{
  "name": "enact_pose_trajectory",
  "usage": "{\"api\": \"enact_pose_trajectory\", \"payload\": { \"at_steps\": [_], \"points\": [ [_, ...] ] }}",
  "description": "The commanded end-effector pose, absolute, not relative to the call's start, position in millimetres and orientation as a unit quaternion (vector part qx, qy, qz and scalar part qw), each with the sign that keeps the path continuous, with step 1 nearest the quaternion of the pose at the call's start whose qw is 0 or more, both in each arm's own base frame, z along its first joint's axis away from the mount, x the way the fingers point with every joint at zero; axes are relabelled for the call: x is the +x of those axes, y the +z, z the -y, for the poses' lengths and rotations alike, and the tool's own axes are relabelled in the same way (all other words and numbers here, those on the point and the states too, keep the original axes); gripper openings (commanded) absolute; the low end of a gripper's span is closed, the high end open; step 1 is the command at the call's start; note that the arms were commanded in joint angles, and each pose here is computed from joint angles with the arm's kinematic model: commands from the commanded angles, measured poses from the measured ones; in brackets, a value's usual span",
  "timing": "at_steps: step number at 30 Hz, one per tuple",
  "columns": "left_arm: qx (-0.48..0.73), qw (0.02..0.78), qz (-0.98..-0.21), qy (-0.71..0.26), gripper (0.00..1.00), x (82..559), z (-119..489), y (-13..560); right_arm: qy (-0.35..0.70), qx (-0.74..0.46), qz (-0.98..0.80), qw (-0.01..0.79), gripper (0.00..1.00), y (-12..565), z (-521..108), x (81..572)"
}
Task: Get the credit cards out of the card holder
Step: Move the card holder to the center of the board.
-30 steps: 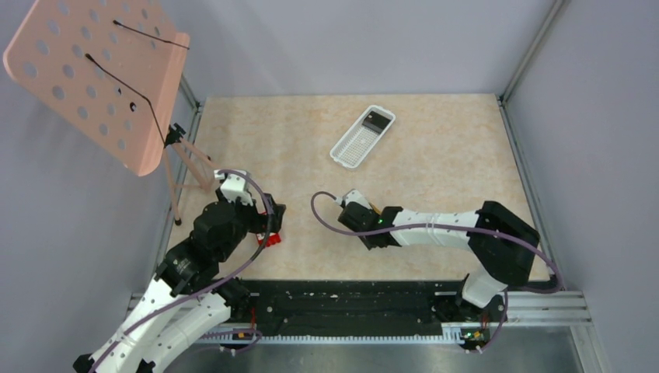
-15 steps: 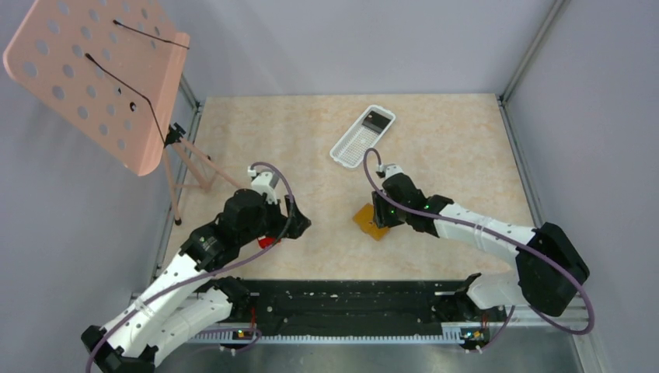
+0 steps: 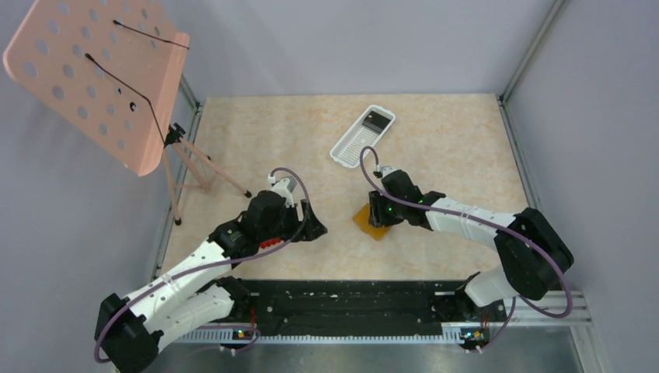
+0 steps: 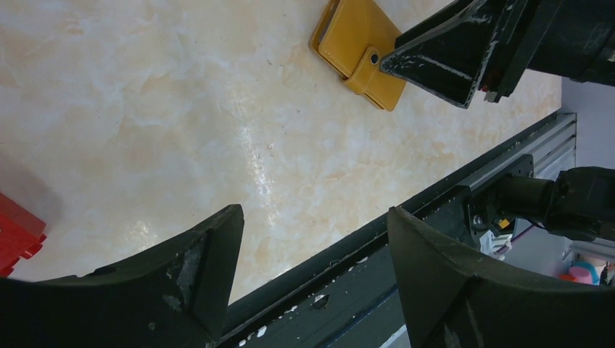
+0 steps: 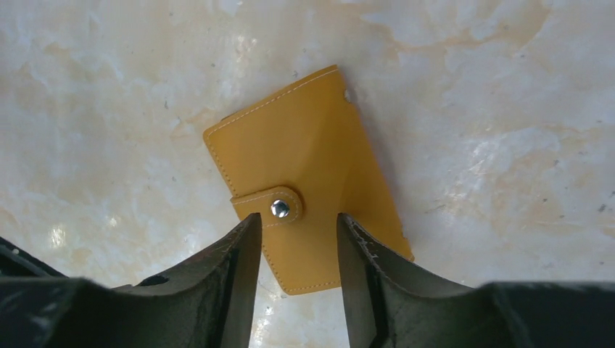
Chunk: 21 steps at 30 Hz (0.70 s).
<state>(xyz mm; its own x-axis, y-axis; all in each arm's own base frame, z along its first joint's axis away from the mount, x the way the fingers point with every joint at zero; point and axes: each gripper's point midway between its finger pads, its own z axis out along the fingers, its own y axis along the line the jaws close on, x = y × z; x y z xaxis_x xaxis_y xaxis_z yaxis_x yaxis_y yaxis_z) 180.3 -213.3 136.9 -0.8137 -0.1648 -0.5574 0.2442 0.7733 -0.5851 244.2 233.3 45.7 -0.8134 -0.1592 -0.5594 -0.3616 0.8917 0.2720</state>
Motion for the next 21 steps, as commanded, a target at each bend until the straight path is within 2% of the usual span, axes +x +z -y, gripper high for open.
{"api": "enact_pose_trajectory", "payload": {
  "at_steps": [1, 3, 12, 21],
  "points": [
    [0.013, 0.303, -0.877, -0.372, 0.77, 184, 231, 135, 0.204, -0.123, -0.924, 0.300, 0.46, 61, -225, 266],
    [0.013, 0.297, -0.876, -0.380, 0.77, 184, 237, 130, 0.204, -0.119, -0.925, 0.297, 0.49, 59, -216, 272],
    [0.019, 0.277, -0.882, -0.381, 0.73, 195, 268, 105, 0.242, -0.145, -0.925, 0.253, 0.49, 38, -214, 272],
    [0.028, 0.261, -0.889, -0.376, 0.67, 212, 305, 76, 0.332, -0.140, -0.905, 0.225, 0.46, 33, -227, 240]
  ]
}}
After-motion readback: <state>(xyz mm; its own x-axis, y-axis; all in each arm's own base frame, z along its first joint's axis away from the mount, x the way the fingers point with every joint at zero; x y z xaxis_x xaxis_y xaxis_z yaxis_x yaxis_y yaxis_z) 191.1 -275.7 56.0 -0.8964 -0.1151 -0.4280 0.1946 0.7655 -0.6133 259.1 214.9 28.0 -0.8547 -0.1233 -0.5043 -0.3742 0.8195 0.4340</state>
